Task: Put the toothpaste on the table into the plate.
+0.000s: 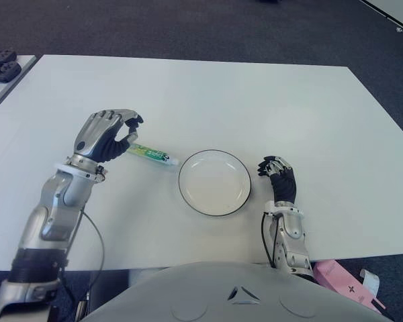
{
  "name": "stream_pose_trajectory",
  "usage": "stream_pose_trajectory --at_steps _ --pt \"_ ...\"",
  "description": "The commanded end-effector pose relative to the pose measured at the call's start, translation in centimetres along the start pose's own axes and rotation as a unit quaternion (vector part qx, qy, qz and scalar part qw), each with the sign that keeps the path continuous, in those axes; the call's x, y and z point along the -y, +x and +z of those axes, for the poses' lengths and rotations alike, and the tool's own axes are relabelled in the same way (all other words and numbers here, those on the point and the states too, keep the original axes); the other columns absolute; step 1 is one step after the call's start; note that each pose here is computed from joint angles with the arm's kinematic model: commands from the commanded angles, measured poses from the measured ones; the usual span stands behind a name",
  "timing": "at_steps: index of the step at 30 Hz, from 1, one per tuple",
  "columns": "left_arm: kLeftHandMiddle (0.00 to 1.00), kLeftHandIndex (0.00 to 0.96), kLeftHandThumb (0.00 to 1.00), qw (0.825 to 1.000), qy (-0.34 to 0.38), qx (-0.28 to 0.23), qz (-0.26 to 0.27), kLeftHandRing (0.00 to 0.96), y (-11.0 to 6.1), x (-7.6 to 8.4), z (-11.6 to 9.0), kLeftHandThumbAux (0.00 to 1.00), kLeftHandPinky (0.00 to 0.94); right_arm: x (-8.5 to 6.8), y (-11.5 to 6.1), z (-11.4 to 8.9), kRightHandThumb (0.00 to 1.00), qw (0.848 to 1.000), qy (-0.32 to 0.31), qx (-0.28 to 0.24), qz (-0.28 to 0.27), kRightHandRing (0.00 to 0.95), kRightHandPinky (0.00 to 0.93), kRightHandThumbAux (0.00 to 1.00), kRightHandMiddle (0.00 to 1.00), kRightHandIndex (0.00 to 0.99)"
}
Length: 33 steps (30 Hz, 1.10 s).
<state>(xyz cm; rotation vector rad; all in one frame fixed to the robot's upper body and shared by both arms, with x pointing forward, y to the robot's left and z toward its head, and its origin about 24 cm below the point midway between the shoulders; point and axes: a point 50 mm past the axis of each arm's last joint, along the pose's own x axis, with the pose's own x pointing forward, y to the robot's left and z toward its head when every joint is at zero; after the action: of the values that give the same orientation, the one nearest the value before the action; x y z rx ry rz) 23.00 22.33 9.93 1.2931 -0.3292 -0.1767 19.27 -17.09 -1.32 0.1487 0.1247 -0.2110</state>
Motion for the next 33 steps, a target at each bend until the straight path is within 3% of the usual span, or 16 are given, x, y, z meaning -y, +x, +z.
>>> stream_pose_trajectory --at_steps 1,3,5,11,24,33 --pt "0.214 0.189 0.415 0.996 0.064 0.009 -0.061 0.228 1.3 0.3 -0.1 0.375 0.251 -0.4 -0.4 -1.1 0.707 0.999 0.013 -0.030 -0.012 0.556 0.546 0.721 0.566 0.432" --pt "0.187 0.145 0.423 0.994 0.083 0.008 -0.074 0.209 1.7 0.4 -0.2 0.333 0.235 -0.4 -0.4 -1.2 0.707 0.999 0.012 -0.031 -0.015 0.556 0.546 0.721 0.566 0.432" --pt "0.107 0.063 0.439 0.990 0.103 0.002 -0.092 0.120 2.1 0.8 -0.5 0.277 0.160 -0.3 -0.4 -1.2 0.707 0.999 0.011 -0.033 -0.018 0.556 0.544 0.722 0.566 0.432" --pt "0.014 0.006 0.444 0.985 0.126 0.002 -0.122 0.015 3.0 1.9 -1.4 0.206 0.041 -0.3 -0.5 -1.2 0.707 0.999 0.012 -0.033 -0.023 0.556 0.543 0.722 0.566 0.432" --pt "0.000 0.000 0.468 0.968 0.152 0.096 -0.176 0.000 4.3 4.5 -1.3 0.138 0.000 0.1 -0.7 -1.2 0.707 0.999 0.013 -0.031 -0.032 0.552 0.537 0.723 0.563 0.432" --pt "0.000 0.000 0.452 0.955 0.157 0.139 -0.212 0.000 4.4 5.4 -1.1 0.110 0.000 0.2 -0.9 -1.2 0.706 0.999 0.012 -0.032 -0.034 0.552 0.540 0.722 0.564 0.432"
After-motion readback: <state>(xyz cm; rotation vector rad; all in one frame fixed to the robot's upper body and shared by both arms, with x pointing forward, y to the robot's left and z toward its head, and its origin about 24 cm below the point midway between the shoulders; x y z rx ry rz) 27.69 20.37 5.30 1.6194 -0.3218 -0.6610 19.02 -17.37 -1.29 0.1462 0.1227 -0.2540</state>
